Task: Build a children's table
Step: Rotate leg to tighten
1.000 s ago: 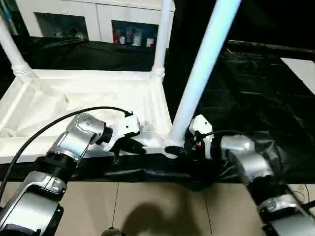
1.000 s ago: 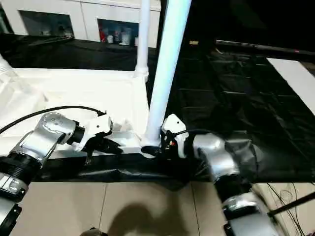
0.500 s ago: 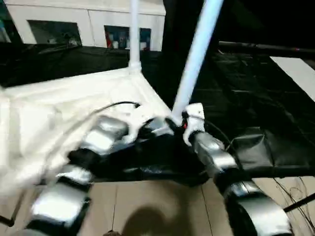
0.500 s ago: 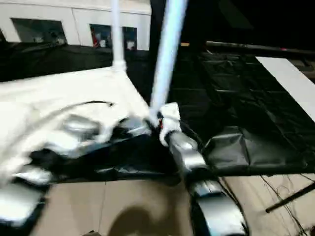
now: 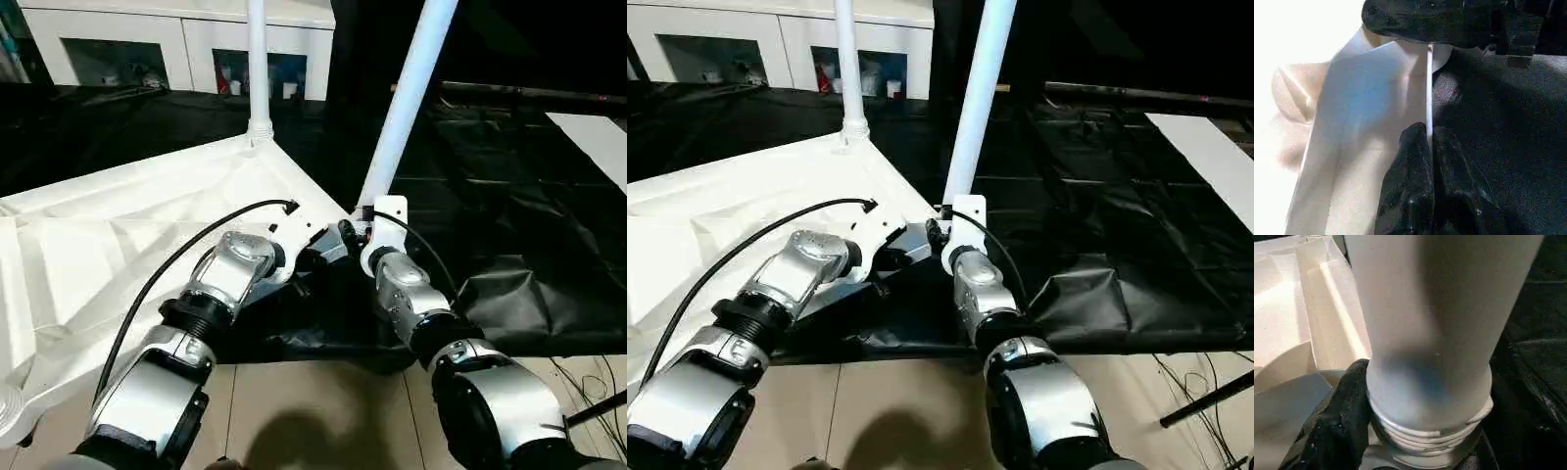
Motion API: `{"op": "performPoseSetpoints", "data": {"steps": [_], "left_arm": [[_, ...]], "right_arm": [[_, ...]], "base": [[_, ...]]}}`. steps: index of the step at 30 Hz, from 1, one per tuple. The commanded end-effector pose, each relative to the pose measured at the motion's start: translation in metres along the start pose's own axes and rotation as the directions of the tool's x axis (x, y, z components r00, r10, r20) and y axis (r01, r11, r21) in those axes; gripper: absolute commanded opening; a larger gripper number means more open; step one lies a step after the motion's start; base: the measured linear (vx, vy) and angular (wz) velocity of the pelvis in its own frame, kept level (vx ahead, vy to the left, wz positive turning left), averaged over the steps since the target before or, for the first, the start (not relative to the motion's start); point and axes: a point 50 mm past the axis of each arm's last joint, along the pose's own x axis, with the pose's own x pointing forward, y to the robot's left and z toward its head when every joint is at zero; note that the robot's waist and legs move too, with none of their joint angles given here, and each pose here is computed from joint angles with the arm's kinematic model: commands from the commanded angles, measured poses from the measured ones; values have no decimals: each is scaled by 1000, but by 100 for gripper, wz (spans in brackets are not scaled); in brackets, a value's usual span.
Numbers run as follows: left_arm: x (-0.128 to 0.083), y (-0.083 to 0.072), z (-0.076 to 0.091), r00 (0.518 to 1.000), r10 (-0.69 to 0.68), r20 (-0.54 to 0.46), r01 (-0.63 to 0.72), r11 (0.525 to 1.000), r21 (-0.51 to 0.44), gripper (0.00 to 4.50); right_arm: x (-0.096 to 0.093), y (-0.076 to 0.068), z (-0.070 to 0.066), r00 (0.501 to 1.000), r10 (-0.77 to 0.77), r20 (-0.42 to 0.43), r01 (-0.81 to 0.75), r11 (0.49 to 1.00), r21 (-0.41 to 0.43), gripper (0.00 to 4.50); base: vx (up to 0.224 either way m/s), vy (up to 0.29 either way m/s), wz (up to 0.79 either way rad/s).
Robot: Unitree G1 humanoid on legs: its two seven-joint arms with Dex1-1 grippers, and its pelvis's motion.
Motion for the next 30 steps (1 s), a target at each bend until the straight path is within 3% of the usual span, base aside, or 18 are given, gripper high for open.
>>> {"op": "performPoseSetpoints", "data": {"steps": [1, 5, 10, 12, 13, 15, 16, 17, 18, 19, 21, 30], "left_arm": [[-4, 1, 5, 999, -25, 31, 23, 998, 55, 0], [-11, 4, 3, 995, -97, 32, 93, 990, 110, 0], [-24, 9, -4, 978, -208, 22, 201, 964, 172, 0], [-32, 7, -8, 951, -310, 6, 302, 930, 210, 0], [-33, 7, -8, 949, -315, 4, 307, 928, 211, 0], [-38, 8, -10, 935, -355, -18, 349, 905, 244, 0], [-39, 8, -11, 930, -366, -23, 360, 899, 250, 0], [-39, 8, -11, 930, -366, -23, 360, 899, 250, 0], [-42, 9, -13, 919, -392, -30, 386, 885, 260, 0], [-42, 9, -13, 919, -392, -30, 386, 885, 260, 0], [-46, 9, -14, 902, -430, -43, 425, 865, 269, 0], [-50, 5, -14, 879, -475, -41, 466, 836, 291, 0]], "right_arm": [[1, -1, 7, 999, 36, 39, -37, 999, 35, 346], [-2, -16, 17, 994, 71, 79, -66, 996, -65, 377], [-16, -32, 21, 951, 304, 61, -291, 944, -158, 386], [-33, -41, 18, 878, 479, -17, -466, 846, -260, 386], [-34, -42, 17, 871, 491, -24, -479, 837, -265, 386], [-48, -46, 14, 788, 608, -97, -604, 734, -311, 386], [-53, -47, 12, 752, 647, -126, -649, 692, -315, 386], [-54, -47, 12, 749, 650, -128, -652, 690, -315, 386], [-62, -50, 10, 691, 701, -179, -715, 624, -314, 386], [-62, -50, 10, 691, 701, -179, -715, 624, -314, 386], [-67, -52, 7, 637, 735, -233, -764, 559, -323, 386], [-57, -42, 9, 650, 719, -246, -753, 567, -334, 386]], "base": [[0, 0, 0], [0, 0, 0], [0, 0, 0], [0, 0, 0], [0, 0, 0], [0, 0, 0], [0, 0, 0], [0, 0, 0], [0, 0, 0], [0, 0, 0], [0, 0, 0], [0, 0, 0]]}}
